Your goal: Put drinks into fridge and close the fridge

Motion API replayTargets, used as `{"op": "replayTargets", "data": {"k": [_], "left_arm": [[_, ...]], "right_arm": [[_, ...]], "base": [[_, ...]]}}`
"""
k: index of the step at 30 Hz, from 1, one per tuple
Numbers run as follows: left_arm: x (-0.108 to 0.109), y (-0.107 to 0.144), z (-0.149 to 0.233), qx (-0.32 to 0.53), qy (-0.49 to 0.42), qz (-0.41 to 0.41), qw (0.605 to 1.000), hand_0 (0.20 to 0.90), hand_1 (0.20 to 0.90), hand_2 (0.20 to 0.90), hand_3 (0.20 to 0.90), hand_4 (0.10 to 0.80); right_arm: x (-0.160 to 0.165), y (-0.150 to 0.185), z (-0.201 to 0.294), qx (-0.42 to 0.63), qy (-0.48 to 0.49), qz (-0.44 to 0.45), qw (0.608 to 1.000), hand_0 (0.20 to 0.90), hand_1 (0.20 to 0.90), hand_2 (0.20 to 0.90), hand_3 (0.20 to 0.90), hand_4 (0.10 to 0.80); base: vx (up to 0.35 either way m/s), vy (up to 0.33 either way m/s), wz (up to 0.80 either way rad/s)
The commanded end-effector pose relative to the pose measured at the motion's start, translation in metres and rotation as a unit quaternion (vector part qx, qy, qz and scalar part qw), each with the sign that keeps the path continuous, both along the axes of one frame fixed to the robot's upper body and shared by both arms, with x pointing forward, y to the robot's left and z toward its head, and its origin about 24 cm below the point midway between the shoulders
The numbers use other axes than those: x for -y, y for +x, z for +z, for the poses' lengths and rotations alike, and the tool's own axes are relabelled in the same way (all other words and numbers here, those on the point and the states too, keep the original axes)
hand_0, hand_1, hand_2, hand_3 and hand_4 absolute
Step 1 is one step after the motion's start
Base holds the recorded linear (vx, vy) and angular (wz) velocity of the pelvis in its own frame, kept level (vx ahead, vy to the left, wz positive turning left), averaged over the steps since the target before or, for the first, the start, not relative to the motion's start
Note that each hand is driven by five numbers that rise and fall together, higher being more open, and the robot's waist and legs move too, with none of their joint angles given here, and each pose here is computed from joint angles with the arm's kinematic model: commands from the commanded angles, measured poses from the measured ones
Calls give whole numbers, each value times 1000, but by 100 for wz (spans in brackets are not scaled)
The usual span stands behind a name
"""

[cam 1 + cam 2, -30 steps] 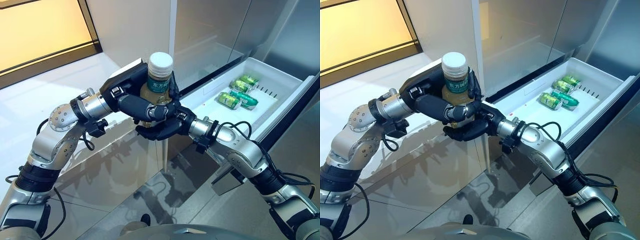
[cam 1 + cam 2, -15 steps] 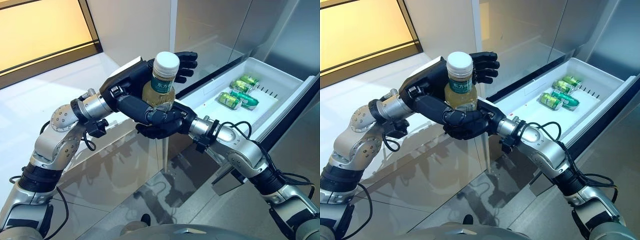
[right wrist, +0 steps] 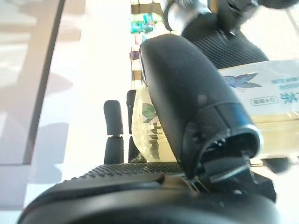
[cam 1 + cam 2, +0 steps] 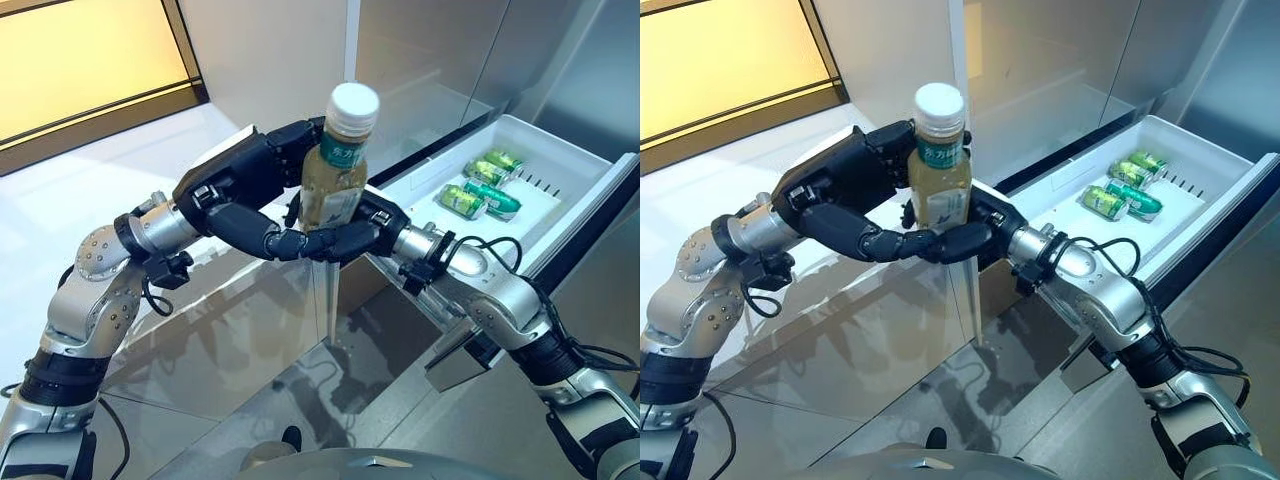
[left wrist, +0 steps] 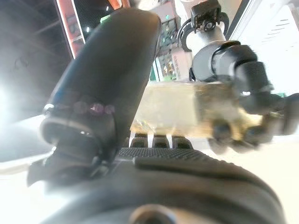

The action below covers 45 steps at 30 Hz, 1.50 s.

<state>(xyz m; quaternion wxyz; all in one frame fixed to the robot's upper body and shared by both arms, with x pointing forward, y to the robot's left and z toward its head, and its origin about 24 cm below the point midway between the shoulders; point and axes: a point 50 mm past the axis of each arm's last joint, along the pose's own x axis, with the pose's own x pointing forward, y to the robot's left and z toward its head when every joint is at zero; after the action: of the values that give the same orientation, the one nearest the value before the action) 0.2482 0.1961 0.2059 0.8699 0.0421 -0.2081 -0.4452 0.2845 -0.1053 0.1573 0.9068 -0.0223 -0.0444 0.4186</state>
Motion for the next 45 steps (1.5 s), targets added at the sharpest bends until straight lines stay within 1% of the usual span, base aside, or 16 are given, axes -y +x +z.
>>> {"op": "replayTargets", "data": {"k": [1,8,11,14,15,16,20,27,28,29,30,31,33,37,41,45], "left_arm": [[-23,-8,15,62,-63,45,995,900,900,900,900,800],[-33,-12,-4,28,-123,66,990,900,900,900,900,800],[-27,-14,-16,-13,-180,21,983,900,900,900,900,800],[-14,-16,-27,-77,-299,-61,949,900,900,900,900,800],[-14,-17,-27,-77,-299,-61,949,900,900,900,900,800],[2,-18,-40,-127,-388,-129,904,900,900,900,900,800],[31,-24,-61,-178,-469,-223,836,900,900,900,900,800],[69,-43,-83,-276,-520,-378,715,900,900,900,900,800],[71,-44,-84,-282,-522,-386,707,900,900,900,900,800],[77,-48,-86,-305,-533,-410,674,900,900,900,900,800],[79,-49,-87,-309,-536,-418,665,900,900,900,900,800],[81,-53,-88,-331,-554,-444,622,900,900,900,900,800],[84,-57,-88,-357,-561,-469,581,900,900,900,900,800],[93,-63,-95,-392,-548,-489,554,900,900,900,900,800],[97,-68,-113,-445,-550,-464,533,900,900,900,900,800],[95,-77,-137,-490,-534,-440,529,900,900,900,900,800]], "right_arm": [[14,-7,101,205,178,9,962,300,300,300,200,100],[26,-18,105,221,182,9,958,300,300,300,200,100],[32,-22,108,235,184,1,954,300,300,300,200,100],[35,-26,110,254,181,-12,950,300,300,300,200,100],[35,-26,110,254,181,-12,950,300,300,300,200,100],[35,-28,113,262,178,-26,948,300,300,300,200,100],[37,-27,122,268,177,-47,946,300,300,300,200,100],[47,-22,136,281,173,-71,941,300,300,300,200,100],[48,-22,136,282,172,-73,941,300,300,300,200,100],[49,-21,137,285,171,-77,940,300,300,300,200,100],[49,-21,137,286,171,-79,940,300,300,300,200,100],[51,-21,137,290,170,-84,938,300,300,300,200,100],[53,-21,138,292,170,-89,937,300,300,300,200,100],[58,-22,139,296,170,-94,935,300,300,300,200,100],[63,-24,136,297,165,-100,935,300,300,300,200,100],[70,-23,137,300,161,-110,934,300,300,300,200,100]], "base": [[0,0,0],[-32,4,1],[-45,3,0],[-24,2,0],[-37,0,-1],[-33,-5,-3],[-48,-9,-3],[-10,-2,0],[0,0,0],[0,0,0],[0,0,0],[0,0,0],[0,0,0],[-4,-4,-1],[-16,-9,-6],[-12,0,-6]]}}
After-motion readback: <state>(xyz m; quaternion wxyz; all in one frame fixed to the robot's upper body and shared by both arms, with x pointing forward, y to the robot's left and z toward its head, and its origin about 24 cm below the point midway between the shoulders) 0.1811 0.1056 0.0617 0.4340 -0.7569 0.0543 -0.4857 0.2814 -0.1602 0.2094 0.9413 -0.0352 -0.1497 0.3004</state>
